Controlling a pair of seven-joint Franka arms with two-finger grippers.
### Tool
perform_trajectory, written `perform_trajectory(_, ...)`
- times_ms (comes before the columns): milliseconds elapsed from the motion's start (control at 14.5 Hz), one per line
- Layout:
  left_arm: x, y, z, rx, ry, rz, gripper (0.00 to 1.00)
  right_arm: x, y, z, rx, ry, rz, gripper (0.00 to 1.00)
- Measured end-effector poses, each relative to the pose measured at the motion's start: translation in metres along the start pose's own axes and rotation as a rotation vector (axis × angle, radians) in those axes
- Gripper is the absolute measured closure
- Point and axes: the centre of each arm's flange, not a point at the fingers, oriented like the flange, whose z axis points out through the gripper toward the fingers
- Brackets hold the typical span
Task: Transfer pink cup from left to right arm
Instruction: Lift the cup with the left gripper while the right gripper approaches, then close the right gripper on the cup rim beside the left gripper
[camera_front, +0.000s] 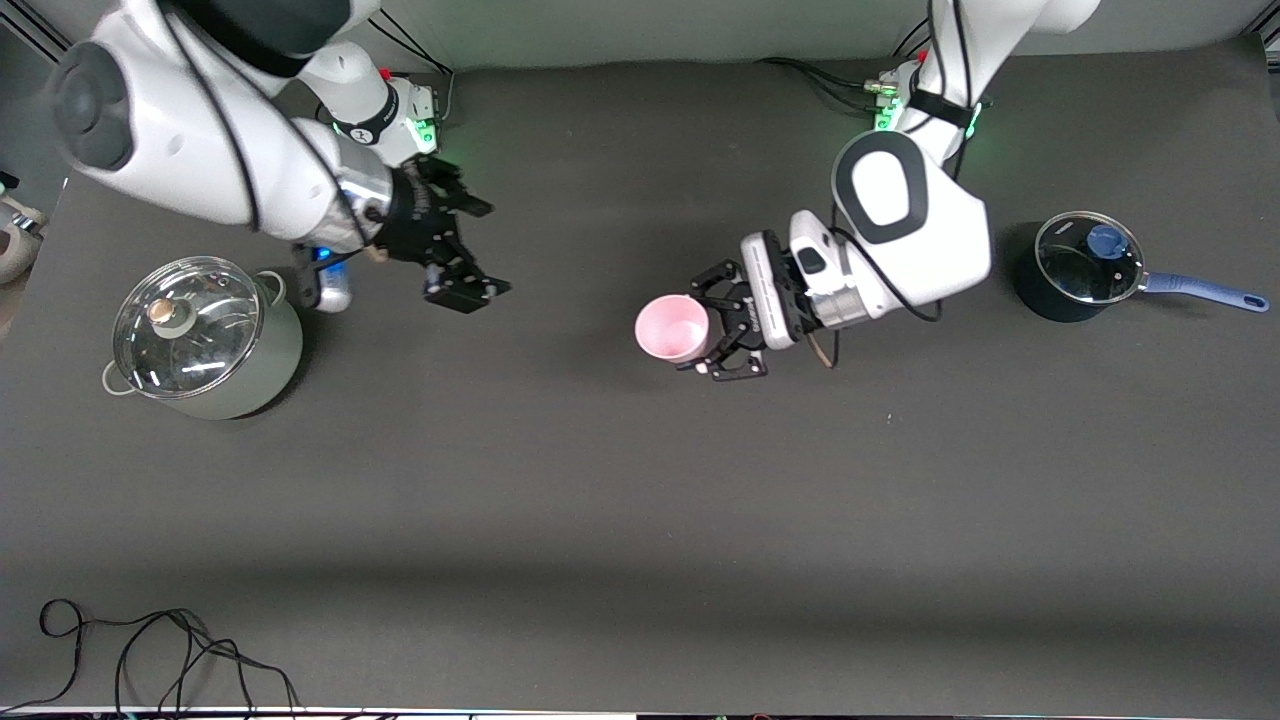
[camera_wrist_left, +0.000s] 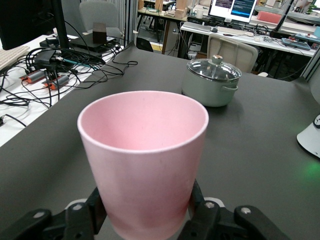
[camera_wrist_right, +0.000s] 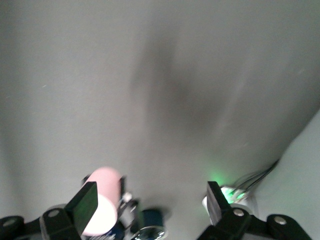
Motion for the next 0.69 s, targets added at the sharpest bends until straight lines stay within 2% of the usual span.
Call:
perform_trajectory(138,0.002,0.005,0.004,0.0,0.012,-0.013,0.34,-0.025,0.001,0.013,0.028,-0.013,0.015,0.03)
perform_trajectory(344,0.005,0.007,0.004,-0.001,0.021,-0.031,0.34,-0.048,-0.002,0.043,0.027,-0.021,0.019,0.03)
perform_trajectory(688,0.013,0.01,0.0,0.0,0.031,-0.047,0.34,-0.054,-0.016,0.088,0.005,-0.009,0.029,0.03)
